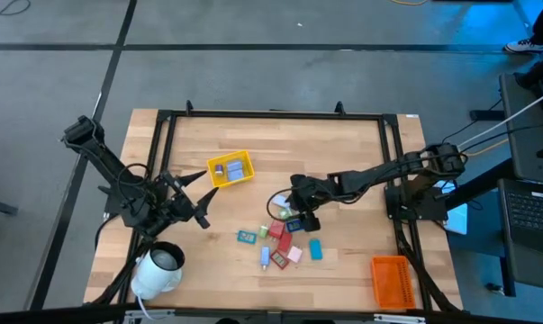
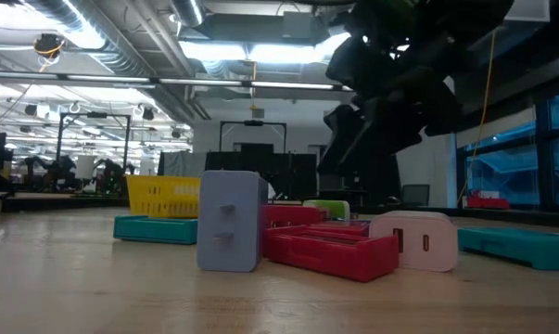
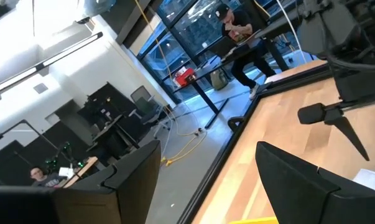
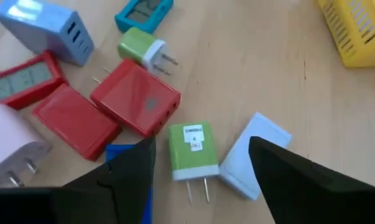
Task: Pick & Place Office items
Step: Put the right green charger adapter into the yellow bin
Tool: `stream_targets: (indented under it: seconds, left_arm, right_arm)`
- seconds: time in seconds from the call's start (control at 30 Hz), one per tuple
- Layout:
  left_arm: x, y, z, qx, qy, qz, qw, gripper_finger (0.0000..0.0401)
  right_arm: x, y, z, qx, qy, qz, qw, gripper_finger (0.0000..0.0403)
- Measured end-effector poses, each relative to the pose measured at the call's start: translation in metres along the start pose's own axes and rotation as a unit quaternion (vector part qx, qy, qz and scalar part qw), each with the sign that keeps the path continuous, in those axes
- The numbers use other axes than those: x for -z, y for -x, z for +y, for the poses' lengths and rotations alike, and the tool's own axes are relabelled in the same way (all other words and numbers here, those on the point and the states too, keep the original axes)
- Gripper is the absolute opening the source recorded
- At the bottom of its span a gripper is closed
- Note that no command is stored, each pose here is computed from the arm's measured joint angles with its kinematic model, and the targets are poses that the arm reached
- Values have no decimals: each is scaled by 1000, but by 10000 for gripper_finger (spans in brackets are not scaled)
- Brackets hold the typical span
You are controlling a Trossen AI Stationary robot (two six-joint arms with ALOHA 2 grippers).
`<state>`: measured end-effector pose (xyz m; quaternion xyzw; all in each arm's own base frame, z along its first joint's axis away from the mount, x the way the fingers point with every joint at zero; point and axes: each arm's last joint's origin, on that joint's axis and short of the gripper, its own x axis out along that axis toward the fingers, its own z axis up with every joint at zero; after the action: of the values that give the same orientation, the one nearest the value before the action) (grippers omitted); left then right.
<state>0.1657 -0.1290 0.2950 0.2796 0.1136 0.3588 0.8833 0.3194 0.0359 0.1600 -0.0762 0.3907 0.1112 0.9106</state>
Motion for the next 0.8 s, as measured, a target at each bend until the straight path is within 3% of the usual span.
stream_targets:
  seconds: [0.33,0.8]
  left_arm:
    - [0,0,0,0,-4,0,1000,261]
    - [0,0,0,0,-4,0,1000,261]
  right_arm:
    - [11,-24,4,-30,-7,18,999,255]
    - [19,-39,0,-25,-24,23,999,250]
